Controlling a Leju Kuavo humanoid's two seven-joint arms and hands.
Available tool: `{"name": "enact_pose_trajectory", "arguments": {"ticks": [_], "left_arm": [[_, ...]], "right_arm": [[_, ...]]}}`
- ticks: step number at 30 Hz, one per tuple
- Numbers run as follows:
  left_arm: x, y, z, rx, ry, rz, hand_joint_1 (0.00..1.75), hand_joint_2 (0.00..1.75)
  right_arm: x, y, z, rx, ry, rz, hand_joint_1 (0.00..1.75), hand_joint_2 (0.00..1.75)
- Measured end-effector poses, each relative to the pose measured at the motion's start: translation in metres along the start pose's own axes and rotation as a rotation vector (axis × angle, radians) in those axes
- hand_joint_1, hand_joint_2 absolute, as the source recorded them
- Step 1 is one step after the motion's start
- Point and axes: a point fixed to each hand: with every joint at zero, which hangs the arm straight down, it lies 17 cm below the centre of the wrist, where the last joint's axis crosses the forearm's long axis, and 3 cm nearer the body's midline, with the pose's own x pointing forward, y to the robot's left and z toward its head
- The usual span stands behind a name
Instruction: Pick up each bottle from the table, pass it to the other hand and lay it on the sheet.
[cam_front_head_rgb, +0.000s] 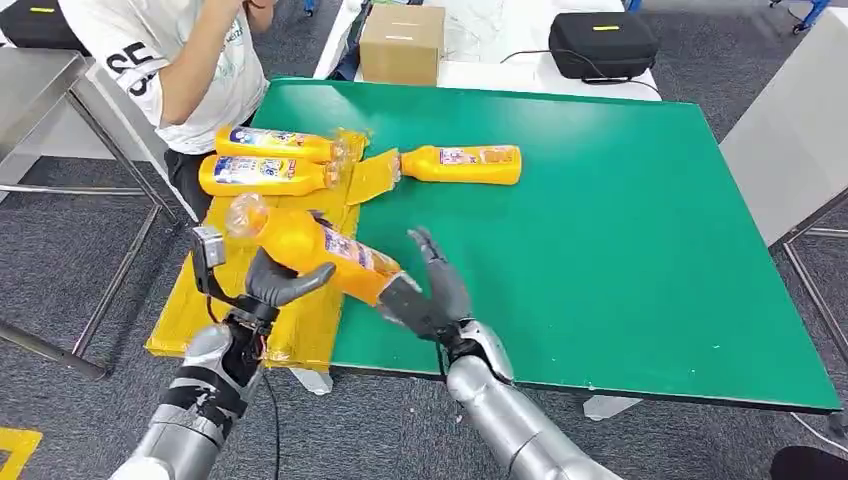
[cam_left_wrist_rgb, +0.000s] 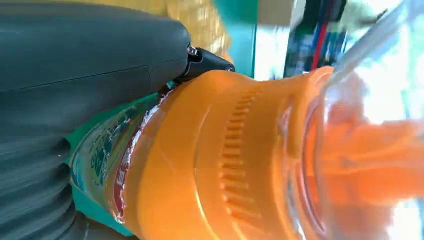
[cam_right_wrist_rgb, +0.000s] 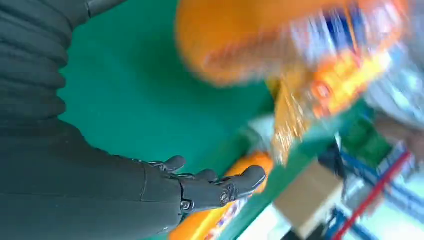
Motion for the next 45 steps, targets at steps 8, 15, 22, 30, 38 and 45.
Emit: {"name": "enact_pose_trajectory", "arguments": {"ticks": [8, 15, 22, 30, 38, 45], "left_arm": [[0.028, 0.058, -0.013, 0.151, -0.078, -0.329, 1.75, 1.75], [0.049, 0.087, -0.020, 0.213, -0.109, -0.564, 1.75, 1.75], [0.078, 0.104, -0.035, 0.218, -0.176, -1.091, 1.75, 1.75], [0.057, 0.109, -0.032, 0.106, -0.146, -1.474, 1.75, 1.75], [0.008, 0.117, -0.022, -0.169, -0.029, -1.779, 1.75, 1.75], [-0.031, 0.137, -0.006, -0.450, 0.128, -1.937, 1.75, 1.75]], "right_arm": [[0.016, -0.052, 0.006, -0.191, -0.042, -0.173, 0.00, 1.75], [0.027, -0.072, 0.010, -0.254, -0.080, -0.206, 0.00, 1.75], [0.037, -0.084, 0.010, -0.287, -0.111, -0.225, 0.00, 1.75], [0.038, -0.084, 0.010, -0.274, -0.114, -0.233, 0.00, 1.75], [0.040, -0.077, 0.009, -0.238, -0.122, -0.248, 0.00, 1.75], [0.043, -0.075, 0.009, -0.218, -0.131, -0.253, 0.00, 1.75]]}}
